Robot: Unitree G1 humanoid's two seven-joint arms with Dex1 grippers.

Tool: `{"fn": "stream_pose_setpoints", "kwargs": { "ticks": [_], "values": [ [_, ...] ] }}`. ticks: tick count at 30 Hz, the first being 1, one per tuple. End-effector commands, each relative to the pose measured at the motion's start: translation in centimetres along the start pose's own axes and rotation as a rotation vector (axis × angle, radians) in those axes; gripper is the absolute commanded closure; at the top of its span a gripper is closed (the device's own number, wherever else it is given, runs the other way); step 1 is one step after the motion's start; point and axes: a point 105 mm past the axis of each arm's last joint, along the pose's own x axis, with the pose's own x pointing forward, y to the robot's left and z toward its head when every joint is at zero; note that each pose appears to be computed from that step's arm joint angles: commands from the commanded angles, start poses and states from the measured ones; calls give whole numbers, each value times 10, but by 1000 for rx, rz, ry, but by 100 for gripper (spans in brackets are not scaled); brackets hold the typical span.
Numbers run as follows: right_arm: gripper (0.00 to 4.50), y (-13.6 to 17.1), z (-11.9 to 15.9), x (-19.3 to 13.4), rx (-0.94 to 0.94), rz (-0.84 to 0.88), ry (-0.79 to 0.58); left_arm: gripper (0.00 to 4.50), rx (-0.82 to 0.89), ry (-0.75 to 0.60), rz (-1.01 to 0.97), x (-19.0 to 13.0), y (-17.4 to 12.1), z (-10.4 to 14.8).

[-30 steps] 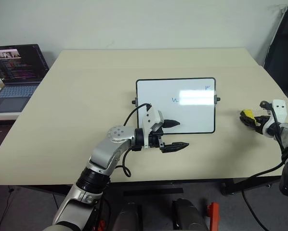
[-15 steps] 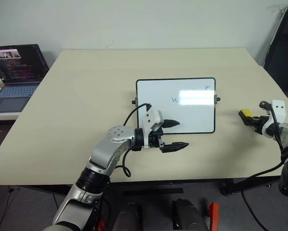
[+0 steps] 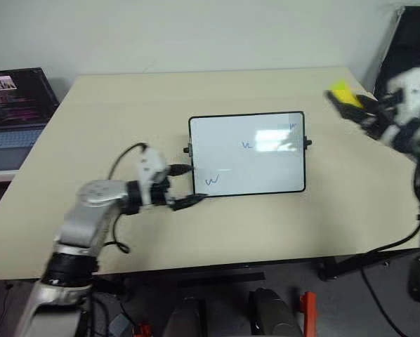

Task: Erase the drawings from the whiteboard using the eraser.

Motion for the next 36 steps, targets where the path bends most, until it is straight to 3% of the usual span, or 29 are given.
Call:
{"fn": "stream_pose_setpoints", "kwargs": {
  "ticks": [1,10,18,26,36],
  "values": [
    [341,52,4,22,-1,160,-55,0,54,-32,21,-16,-2,5],
    [341,130,-23,80,-93,316,-72,0,119,47,79,-33,-6,-18],
    [341,133,-77,99,-180,309,61,0,102,26,99,-24,-10,-20],
    [341,138,-108,101,-175,331,148,0,98,28,94,-16,-11,-22],
    [342,183,-146,93,-187,503,260,0,108,36,96,-16,-8,-22]
  ]
}}
